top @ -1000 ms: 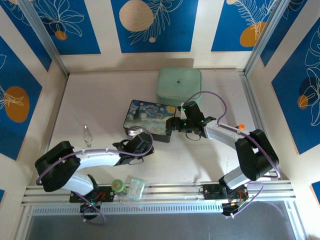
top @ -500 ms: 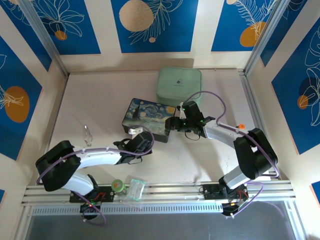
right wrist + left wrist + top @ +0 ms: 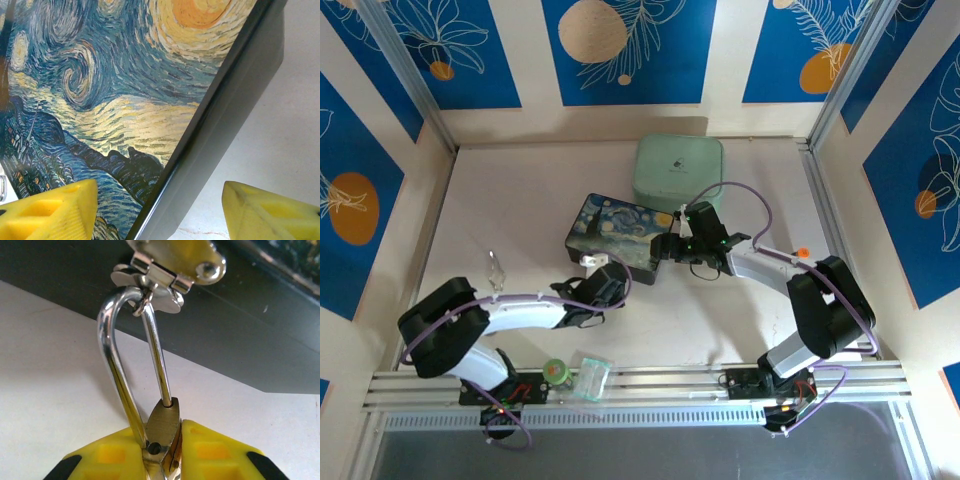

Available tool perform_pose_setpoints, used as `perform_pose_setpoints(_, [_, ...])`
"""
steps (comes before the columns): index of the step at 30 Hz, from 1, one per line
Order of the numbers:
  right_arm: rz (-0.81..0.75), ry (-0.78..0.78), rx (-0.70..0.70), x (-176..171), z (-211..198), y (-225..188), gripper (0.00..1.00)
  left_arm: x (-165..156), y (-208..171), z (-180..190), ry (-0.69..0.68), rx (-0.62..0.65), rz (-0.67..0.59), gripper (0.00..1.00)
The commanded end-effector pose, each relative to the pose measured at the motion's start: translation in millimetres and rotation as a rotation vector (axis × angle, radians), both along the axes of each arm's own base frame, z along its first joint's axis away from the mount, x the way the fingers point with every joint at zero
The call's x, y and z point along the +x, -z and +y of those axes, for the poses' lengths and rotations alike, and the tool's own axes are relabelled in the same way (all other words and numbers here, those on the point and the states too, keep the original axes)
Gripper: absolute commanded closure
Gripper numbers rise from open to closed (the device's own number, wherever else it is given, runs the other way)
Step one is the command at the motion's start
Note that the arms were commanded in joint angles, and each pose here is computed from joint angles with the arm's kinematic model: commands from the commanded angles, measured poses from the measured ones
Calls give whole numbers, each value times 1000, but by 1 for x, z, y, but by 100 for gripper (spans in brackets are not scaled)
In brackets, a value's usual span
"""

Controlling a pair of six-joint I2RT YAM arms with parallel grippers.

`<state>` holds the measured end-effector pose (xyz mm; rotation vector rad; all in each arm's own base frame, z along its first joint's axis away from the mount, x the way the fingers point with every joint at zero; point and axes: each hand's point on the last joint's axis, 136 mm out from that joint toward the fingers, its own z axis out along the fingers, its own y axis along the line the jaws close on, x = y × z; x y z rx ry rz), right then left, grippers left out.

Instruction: Unlock the padlock with the key

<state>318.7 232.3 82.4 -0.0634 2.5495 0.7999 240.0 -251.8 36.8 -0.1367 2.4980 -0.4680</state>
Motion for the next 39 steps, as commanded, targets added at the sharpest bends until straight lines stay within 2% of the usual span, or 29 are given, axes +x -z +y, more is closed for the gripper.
perform_pose_setpoints(1, [134,26,-140,-22,-27,45,35,5,16,24,-10,148,-11,79])
perform_pose_setpoints(4, [133,26,-140,-22,-27,44,35,8,14,17,-3,93,-40,86])
perform_pose_setpoints(6, [135,24,-142,-23,-27,45,35,9,12,16,0,106,-35,91])
perform_pose_setpoints(12, [139,22,-154,-24,-30,44,36,4,-1,33,26,244,18,93])
perform_pose_setpoints(20, [133,22,-182,-19,-34,46,39,-7,-6,68,127,439,94,94])
perform_pose_setpoints(22, [134,19,-181,-17,-32,46,39,-7,-2,65,162,427,114,94])
perform_pose_setpoints(25, [127,12,-182,-14,-31,45,39,-7,0,47,211,326,96,94])
perform_pose_setpoints(26, [122,12,-188,-13,-31,44,39,-6,-1,48,210,343,89,94])
perform_pose_setpoints(34, [110,-6,-180,-6,-25,37,39,2,-2,91,166,702,107,93])
perform_pose_setpoints(39, [117,-11,-181,-6,-22,40,39,1,14,73,183,620,104,91])
